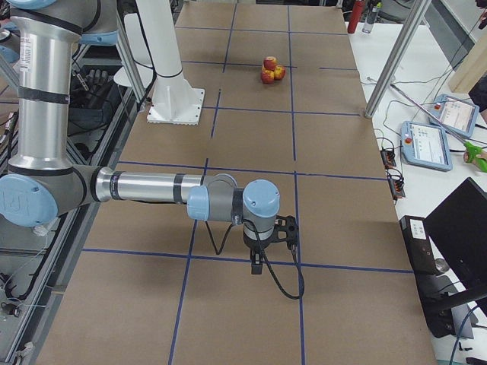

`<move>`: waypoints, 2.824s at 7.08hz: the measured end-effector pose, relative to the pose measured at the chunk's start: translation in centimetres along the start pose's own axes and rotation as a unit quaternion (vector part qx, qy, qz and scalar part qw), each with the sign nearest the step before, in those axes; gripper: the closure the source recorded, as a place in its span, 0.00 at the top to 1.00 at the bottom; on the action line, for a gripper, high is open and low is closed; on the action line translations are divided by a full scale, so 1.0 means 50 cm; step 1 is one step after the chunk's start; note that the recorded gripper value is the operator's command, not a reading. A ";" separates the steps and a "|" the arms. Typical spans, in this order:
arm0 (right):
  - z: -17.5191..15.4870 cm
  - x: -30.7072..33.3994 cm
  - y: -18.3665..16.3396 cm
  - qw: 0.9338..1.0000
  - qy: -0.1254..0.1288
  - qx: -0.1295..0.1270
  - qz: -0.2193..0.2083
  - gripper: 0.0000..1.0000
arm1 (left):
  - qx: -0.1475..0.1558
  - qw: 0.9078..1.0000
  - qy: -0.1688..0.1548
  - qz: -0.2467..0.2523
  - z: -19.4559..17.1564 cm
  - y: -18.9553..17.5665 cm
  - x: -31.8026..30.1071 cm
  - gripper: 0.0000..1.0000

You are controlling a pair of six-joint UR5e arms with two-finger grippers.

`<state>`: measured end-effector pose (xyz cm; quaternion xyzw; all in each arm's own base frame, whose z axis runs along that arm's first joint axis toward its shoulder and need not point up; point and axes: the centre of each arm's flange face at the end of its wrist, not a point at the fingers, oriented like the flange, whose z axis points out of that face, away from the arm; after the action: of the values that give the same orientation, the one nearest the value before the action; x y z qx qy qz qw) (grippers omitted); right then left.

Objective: Stack apples

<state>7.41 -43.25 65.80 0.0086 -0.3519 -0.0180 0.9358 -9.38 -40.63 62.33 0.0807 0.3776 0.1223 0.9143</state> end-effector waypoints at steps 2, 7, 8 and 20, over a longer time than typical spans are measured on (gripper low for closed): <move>0.000 0.000 0.000 1.000 0.000 0.000 0.000 1.00 | 0.015 1.000 -0.003 0.016 0.003 -0.004 -0.003 1.00; 0.000 0.000 0.000 1.000 0.000 0.000 0.000 1.00 | 0.042 0.998 -0.011 0.043 0.006 -0.013 -0.011 1.00; 0.000 0.000 0.000 1.000 0.000 0.000 0.000 1.00 | 0.045 0.998 -0.013 0.049 0.001 -0.024 -0.008 1.00; 0.000 0.000 0.000 1.000 0.000 0.000 0.000 1.00 | 0.042 0.998 -0.018 0.051 -0.007 -0.055 -0.006 1.00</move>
<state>7.41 -43.25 65.80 0.0088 -0.3519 -0.0183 0.9358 -9.39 -43.35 61.62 0.1401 0.3610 0.1509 0.9095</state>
